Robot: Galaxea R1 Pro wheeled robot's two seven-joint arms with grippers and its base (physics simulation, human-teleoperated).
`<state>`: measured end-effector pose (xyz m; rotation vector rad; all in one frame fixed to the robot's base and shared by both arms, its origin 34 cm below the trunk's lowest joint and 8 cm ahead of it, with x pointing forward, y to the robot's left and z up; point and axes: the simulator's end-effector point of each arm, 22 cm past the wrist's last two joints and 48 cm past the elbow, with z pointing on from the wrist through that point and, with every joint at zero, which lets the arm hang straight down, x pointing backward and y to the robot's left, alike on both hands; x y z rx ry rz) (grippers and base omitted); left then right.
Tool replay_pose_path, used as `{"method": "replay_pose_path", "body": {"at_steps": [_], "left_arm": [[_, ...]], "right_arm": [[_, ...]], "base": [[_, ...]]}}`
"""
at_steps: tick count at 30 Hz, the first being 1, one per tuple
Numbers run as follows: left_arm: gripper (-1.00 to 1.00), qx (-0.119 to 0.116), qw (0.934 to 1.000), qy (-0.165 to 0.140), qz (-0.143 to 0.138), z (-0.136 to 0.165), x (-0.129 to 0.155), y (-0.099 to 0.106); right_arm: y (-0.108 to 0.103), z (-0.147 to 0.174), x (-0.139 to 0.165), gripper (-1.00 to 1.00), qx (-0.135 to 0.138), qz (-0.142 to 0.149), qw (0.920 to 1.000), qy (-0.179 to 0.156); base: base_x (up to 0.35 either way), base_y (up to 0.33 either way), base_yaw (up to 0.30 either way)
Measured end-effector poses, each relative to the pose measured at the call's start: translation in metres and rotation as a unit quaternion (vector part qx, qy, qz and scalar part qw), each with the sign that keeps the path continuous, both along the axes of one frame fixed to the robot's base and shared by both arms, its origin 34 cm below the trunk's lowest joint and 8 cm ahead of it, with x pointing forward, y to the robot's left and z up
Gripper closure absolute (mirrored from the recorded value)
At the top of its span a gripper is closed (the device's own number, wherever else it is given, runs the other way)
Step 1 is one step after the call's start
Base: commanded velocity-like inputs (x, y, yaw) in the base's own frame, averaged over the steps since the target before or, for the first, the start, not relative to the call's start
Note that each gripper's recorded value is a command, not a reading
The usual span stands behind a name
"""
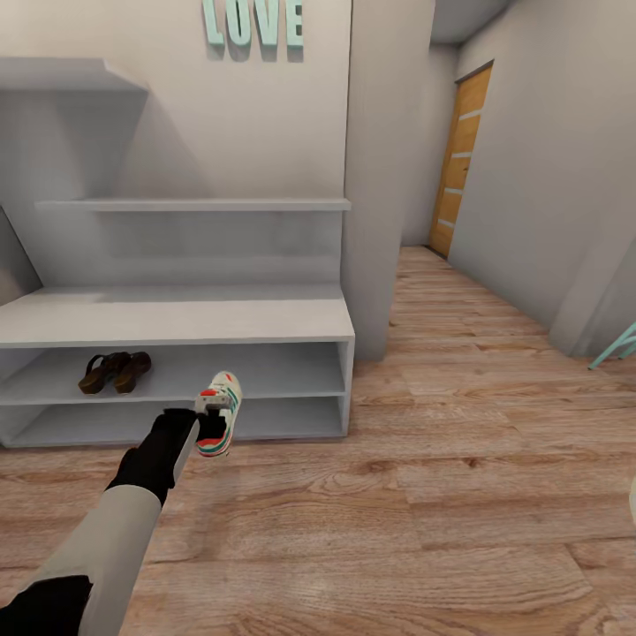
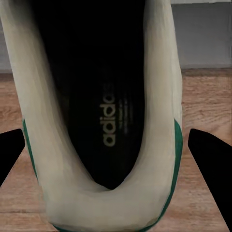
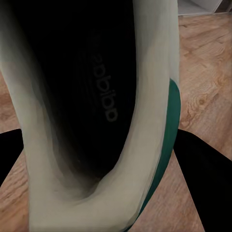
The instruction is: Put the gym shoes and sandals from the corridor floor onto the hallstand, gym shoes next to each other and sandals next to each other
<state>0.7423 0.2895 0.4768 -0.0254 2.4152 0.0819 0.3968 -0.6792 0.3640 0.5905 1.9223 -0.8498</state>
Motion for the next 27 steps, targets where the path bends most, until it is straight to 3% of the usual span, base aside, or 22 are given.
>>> {"method": "replay_pose_path", "body": {"at_steps": [27], "left_arm": [[1.0,0.001,0.9983,0.059,-0.001,-0.088,-0.007,0.0]], "right_arm": [[0.001,-0.049,-0.025,1.0,0.001,0.0,0.9977,0.068]], "base": [[0.0,0.0,0.0]]}}
